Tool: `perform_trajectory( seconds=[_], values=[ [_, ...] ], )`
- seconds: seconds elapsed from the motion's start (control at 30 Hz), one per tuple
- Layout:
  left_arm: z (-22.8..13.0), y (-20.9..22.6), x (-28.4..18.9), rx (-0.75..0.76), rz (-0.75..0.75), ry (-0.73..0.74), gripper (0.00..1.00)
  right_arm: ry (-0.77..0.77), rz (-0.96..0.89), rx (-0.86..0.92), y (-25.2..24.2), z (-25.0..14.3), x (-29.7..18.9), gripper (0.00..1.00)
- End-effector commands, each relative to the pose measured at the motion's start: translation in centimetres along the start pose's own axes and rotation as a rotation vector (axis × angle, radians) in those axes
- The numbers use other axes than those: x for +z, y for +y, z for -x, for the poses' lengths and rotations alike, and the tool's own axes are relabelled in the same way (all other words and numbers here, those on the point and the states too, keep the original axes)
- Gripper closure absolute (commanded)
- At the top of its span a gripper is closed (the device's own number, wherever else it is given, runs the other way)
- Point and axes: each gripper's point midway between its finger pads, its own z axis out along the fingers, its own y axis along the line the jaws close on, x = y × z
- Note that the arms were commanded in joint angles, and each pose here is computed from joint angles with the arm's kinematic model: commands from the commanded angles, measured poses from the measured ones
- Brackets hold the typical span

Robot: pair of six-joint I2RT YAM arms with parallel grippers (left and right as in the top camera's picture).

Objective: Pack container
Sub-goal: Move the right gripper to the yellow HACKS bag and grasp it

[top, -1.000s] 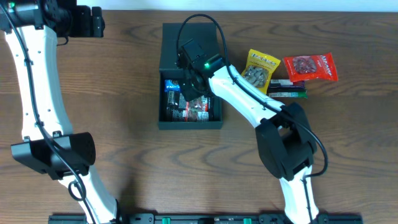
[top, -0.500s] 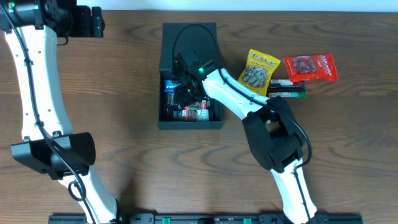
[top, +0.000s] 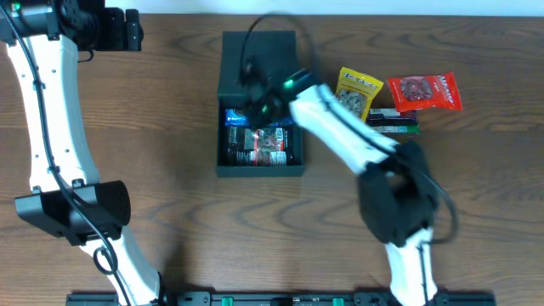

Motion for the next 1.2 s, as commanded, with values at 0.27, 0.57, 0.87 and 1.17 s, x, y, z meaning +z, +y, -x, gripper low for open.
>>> perform_trajectory(
  seconds=[0.27, 0.57, 0.87, 1.17],
  values=[
    [0.0, -0.1, -1.0, -0.008, -0.002, -0.015, 0.05, -0.135, -0.176, 0.404, -21.0, 0.7, -9.5, 0.99],
    [0.0, -0.1, -1.0, -0.008, -0.003, -0.015, 0.05, -0.043, 0.002, 0.587, -26.3, -3.6, -5.5, 0.35],
    [0.0, -0.2, -1.0, -0.008, -0.003, -0.015, 0.04, 0.047, 0.005, 0.647, -27.6, -6.6, -2.2, 0.24],
    [0.0, -0.1, -1.0, -0.007, -0.003, -0.016, 0.04, 0.108, -0.044, 0.715, -28.2, -8.4, -1.2, 0.28]
  ],
)
